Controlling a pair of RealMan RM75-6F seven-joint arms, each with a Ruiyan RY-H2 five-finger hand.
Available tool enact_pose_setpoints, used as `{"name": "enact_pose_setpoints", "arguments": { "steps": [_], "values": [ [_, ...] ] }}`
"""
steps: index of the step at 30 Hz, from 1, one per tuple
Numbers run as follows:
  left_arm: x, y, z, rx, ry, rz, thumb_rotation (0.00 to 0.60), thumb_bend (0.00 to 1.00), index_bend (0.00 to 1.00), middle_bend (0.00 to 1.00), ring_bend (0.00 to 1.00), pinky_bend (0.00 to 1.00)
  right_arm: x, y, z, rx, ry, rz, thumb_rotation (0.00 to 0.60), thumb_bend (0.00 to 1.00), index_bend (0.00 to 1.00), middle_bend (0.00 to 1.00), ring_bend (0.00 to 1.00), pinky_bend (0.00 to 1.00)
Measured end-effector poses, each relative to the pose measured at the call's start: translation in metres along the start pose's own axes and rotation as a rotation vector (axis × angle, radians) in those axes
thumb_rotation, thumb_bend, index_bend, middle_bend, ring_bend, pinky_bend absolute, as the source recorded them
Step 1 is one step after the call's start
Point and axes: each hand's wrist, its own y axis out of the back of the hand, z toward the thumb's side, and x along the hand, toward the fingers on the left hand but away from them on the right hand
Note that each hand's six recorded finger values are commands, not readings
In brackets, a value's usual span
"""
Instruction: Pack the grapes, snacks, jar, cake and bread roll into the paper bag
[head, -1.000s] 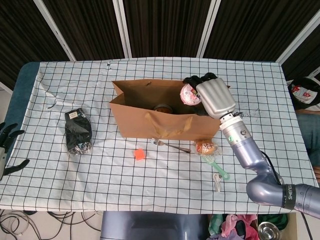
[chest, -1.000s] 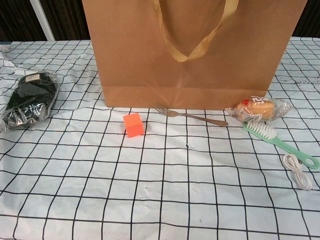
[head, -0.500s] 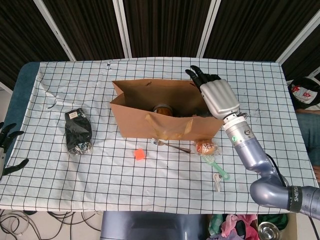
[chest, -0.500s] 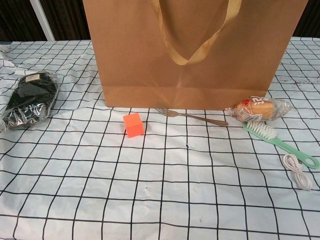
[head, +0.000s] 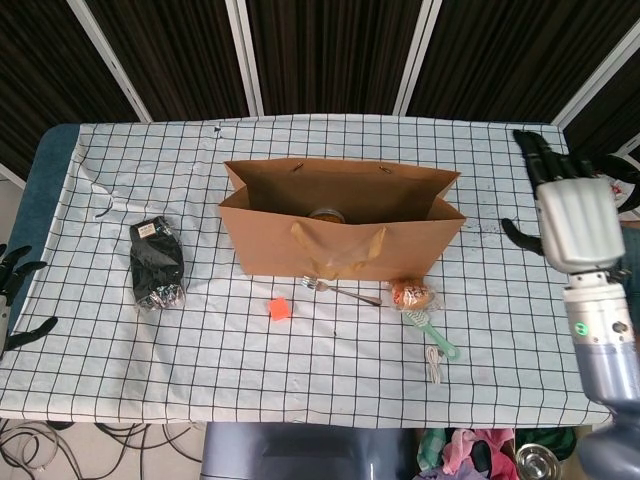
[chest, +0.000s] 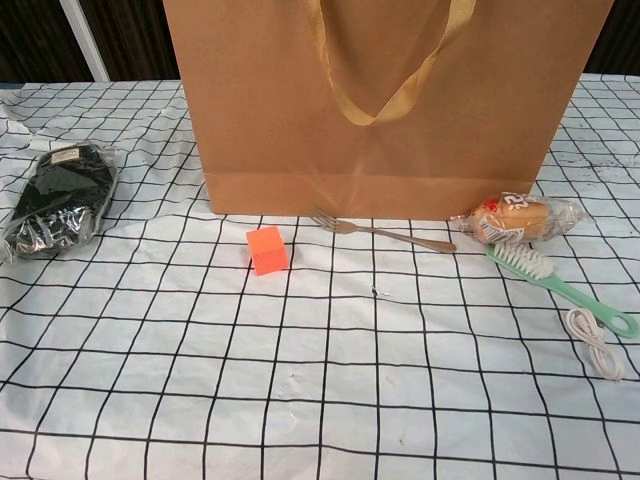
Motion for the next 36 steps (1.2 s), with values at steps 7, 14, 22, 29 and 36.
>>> {"name": "enact_pose_setpoints", "arguments": {
  "steps": [7,14,22,29,36],
  "values": [
    [0.001,0.0,-0.001,0.001,0.006,0.004,0.6,0.09,0.25,0.11,0.0,0.0,0.059,-0.037,-0.056,0.108,-0.118,0.172,0.6,0.15,0.06,0.14,0.26,0.24],
    [0.002,-0.004,0.001,0.005,-0.002,-0.009,0.6,0.09,0.25,0.11,0.0,0.0,0.092,-0.099,-0.032,0.029,-0.032,0.368,0.6,0.15,0.08,0.14,0.26,0.24],
    [0.003,-0.003,-0.002,0.006,0.007,-0.007,0.6,0.09,0.25,0.11,0.0,0.0,0.113,-0.16,0.016,-0.106,0.06,0.52,0.6,0.15,0.09,0.14,0.21,0.24],
    [0.003,-0.002,-0.002,0.003,0.009,-0.004,0.6,0.09,0.25,0.11,0.0,0.0,0.12,-0.191,0.046,-0.163,0.085,0.54,0.6,0.15,0.09,0.14,0.21,0.24],
    [0.003,-0.003,-0.002,0.007,0.008,-0.007,0.6,0.09,0.25,0.11,0.0,0.0,0.121,-0.209,0.064,-0.123,0.113,0.521,0.6,0.15,0.09,0.14,0.18,0.23]
  ]
}}
